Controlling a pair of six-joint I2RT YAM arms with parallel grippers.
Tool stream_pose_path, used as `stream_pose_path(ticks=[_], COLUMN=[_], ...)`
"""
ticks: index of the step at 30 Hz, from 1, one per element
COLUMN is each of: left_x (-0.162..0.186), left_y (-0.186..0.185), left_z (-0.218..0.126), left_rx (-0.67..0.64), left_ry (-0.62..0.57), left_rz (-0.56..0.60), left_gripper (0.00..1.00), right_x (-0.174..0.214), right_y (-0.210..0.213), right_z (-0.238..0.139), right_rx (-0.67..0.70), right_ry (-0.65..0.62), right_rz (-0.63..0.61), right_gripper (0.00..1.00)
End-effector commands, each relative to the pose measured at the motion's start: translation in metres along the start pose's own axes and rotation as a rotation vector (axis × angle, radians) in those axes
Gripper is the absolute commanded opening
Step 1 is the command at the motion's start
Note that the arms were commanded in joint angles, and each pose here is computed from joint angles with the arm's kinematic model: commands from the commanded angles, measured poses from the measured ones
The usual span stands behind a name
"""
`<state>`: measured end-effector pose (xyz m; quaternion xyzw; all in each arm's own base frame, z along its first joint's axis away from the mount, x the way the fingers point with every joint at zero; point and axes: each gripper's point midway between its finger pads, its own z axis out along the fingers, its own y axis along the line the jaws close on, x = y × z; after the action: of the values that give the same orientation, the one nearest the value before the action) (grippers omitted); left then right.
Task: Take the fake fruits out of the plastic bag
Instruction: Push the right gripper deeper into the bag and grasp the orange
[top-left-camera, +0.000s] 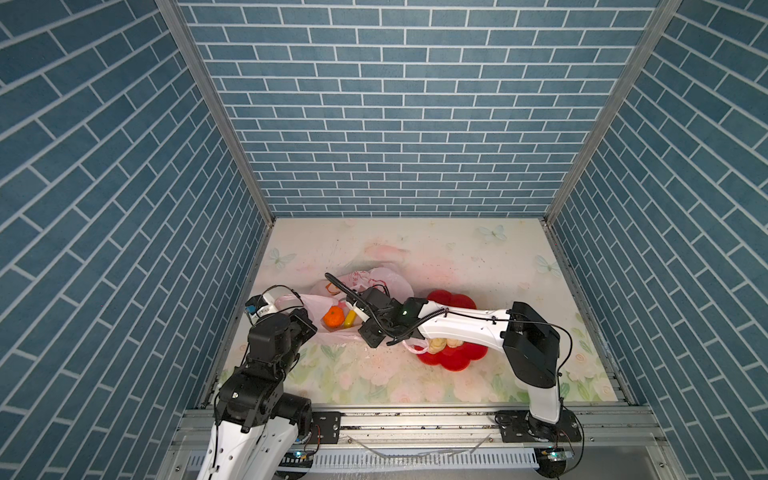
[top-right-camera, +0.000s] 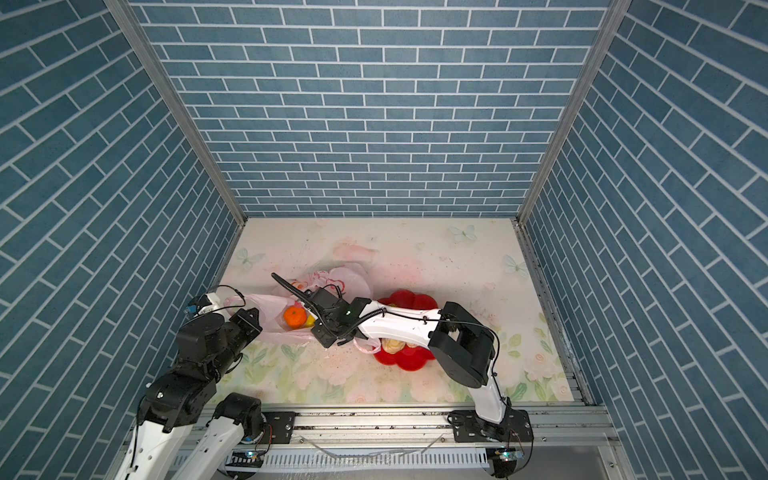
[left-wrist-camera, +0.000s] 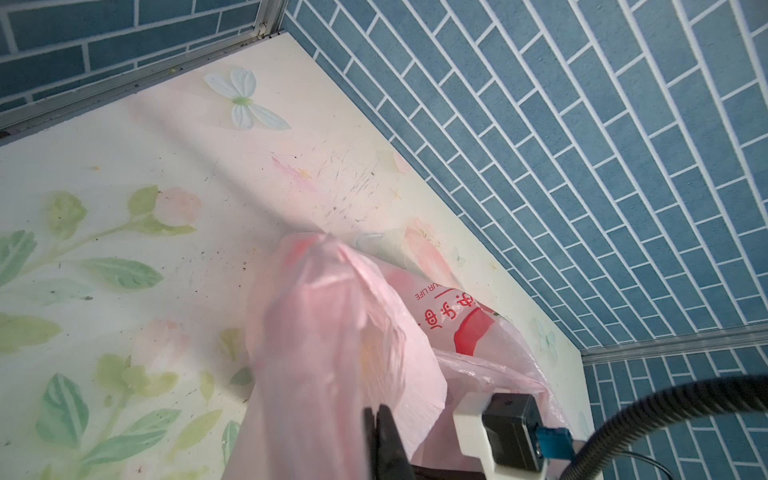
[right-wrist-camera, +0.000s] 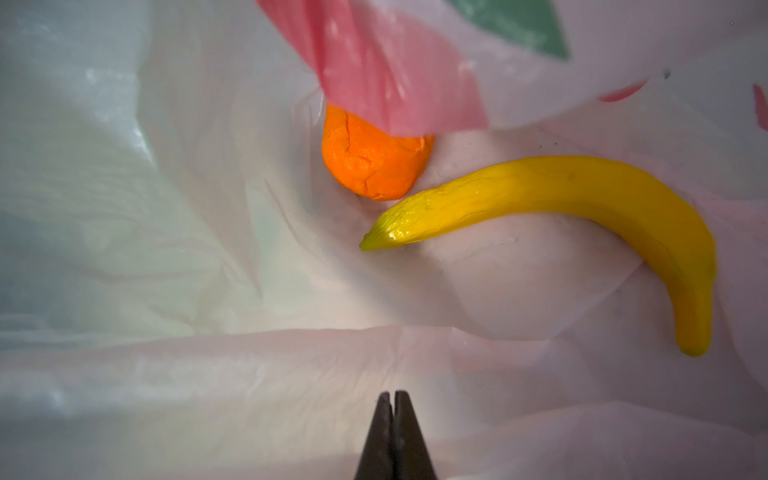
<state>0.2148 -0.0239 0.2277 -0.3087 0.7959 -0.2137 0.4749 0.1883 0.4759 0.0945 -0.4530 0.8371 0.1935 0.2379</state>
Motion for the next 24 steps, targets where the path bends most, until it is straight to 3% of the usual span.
stream_pose_path(ticks=[1,9,24], left_x=[-0.006,-0.003,0.061], left_y=[-0.008,-0.011,0.030], left_z=[-0.006,-0.007,-0.018], left_rx=[0.035,0.064,0.065], left_ry=[-0.018,-0.008,0.179], left_rz=[-0.009,-0.003,0.038], left_gripper=[0.06,0.07,0.08], right_x=[0.006,0.012,-0.049], right_y=[0.001,-0.003,-0.015], right_z=[0.008,0.021,0.047], right_rx=[-0.008,-0.002,0.026], right_ry=[0.052,0.117,0.029], right_rz=[-0.050,-0.084,-0.016], right_gripper=[0.00,0.00,0.10])
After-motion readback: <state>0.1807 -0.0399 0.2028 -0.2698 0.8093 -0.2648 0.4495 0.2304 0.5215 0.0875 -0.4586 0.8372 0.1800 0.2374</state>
